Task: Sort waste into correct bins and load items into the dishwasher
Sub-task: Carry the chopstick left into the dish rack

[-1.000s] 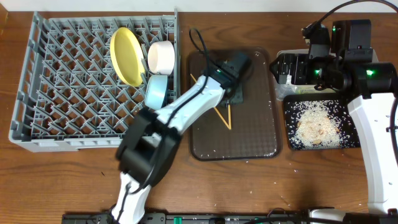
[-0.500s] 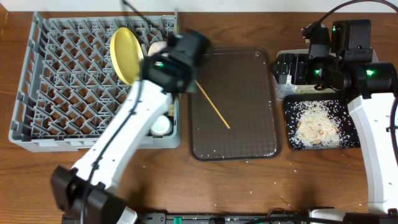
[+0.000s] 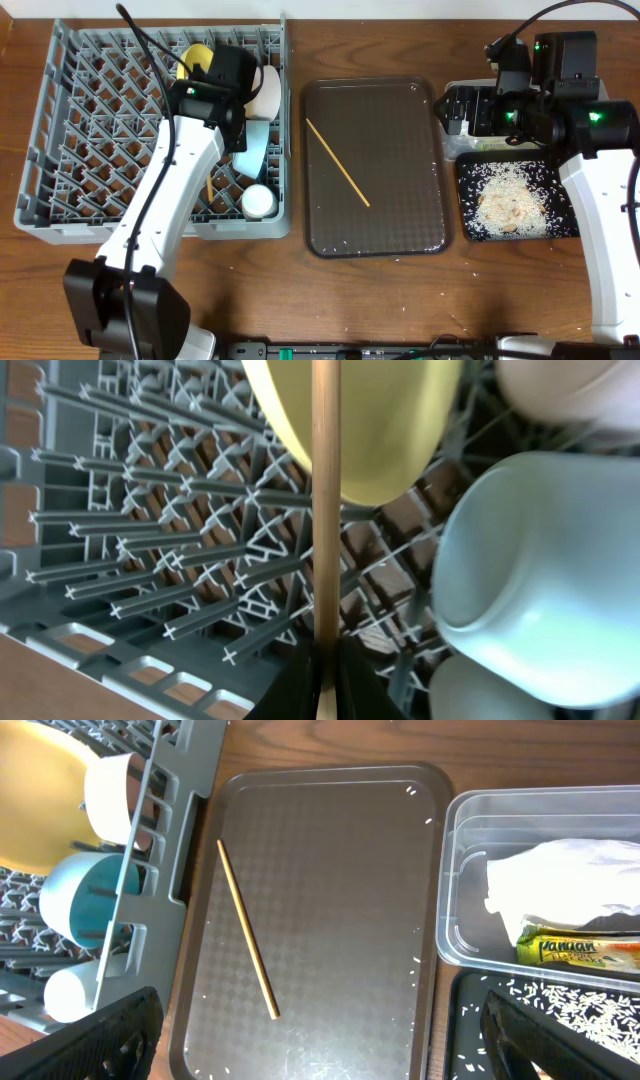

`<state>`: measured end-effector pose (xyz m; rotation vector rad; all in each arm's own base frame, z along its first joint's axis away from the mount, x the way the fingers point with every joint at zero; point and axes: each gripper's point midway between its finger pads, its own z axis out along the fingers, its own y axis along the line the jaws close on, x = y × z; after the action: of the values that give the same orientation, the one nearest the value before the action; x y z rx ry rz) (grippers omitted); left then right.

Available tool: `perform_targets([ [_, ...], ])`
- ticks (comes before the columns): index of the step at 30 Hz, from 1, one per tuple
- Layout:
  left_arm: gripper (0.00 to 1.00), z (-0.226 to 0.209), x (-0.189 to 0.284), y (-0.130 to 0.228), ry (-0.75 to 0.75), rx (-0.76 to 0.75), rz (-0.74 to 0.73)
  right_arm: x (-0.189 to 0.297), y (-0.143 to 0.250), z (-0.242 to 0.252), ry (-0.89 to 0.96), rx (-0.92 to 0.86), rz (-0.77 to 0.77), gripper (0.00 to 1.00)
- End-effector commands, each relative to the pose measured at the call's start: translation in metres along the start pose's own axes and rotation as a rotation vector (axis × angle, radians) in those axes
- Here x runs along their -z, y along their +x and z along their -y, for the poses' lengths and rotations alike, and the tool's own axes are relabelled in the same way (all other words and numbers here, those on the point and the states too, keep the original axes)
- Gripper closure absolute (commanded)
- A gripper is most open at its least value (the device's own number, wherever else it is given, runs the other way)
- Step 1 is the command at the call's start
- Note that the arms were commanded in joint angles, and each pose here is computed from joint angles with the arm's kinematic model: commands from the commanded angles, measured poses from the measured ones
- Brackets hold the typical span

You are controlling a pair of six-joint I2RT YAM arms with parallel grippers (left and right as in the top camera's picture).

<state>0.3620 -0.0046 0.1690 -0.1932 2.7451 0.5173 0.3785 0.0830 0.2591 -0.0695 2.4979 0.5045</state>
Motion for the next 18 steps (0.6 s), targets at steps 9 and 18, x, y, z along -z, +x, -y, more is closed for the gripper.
perform_targets([
  [9, 0.54, 0.004, -0.021, 0.006, -0.017, -0.021, -0.003, -0.002, 0.000, 0.001, 0.003, -0.002, -0.005, 0.01],
  [18, 0.48, 0.005, -0.013, -0.007, -0.003, -0.002, 0.041, -0.002, 0.000, 0.001, 0.003, -0.002, -0.005, 0.01],
])
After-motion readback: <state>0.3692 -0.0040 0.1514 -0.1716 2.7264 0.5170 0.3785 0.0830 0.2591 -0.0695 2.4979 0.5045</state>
